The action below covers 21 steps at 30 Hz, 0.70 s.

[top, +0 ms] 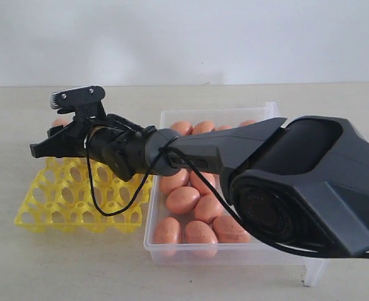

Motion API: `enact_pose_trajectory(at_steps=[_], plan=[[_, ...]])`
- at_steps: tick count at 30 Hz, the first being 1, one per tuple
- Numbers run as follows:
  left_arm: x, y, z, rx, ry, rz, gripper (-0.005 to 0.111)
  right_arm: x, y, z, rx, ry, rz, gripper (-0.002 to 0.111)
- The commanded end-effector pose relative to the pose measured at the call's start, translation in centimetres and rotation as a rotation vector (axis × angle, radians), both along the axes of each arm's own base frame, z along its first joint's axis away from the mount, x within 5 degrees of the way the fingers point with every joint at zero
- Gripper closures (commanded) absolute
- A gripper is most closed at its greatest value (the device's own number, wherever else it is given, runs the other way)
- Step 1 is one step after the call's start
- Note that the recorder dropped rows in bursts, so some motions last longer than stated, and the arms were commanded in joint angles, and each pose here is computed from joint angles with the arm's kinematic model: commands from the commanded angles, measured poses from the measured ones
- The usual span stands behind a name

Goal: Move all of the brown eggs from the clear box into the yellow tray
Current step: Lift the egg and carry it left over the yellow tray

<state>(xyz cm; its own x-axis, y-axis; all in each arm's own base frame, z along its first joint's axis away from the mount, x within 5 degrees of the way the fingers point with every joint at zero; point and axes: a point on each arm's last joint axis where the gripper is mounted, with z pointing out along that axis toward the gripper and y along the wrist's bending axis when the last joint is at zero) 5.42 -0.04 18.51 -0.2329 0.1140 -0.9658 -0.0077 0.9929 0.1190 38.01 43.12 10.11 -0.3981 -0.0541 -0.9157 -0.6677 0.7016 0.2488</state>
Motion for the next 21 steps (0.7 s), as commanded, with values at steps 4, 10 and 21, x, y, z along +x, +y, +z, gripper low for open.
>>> enact_pose_trajectory(at_steps=[4,10,21], plan=[[0.02,0.03,0.03,-0.013,-0.013,0.008,0.111,0.62,-0.62,-1.34,-0.030,0.025,-0.014,0.092],[0.02,0.03,0.03,-0.013,-0.013,0.008,0.111,0.71,-0.59,-1.11,-0.012,0.009,-0.016,0.062],[0.02,0.03,0.03,-0.013,-0.013,0.008,0.111,0.81,-0.49,-0.77,-0.034,-0.042,0.002,0.055]])
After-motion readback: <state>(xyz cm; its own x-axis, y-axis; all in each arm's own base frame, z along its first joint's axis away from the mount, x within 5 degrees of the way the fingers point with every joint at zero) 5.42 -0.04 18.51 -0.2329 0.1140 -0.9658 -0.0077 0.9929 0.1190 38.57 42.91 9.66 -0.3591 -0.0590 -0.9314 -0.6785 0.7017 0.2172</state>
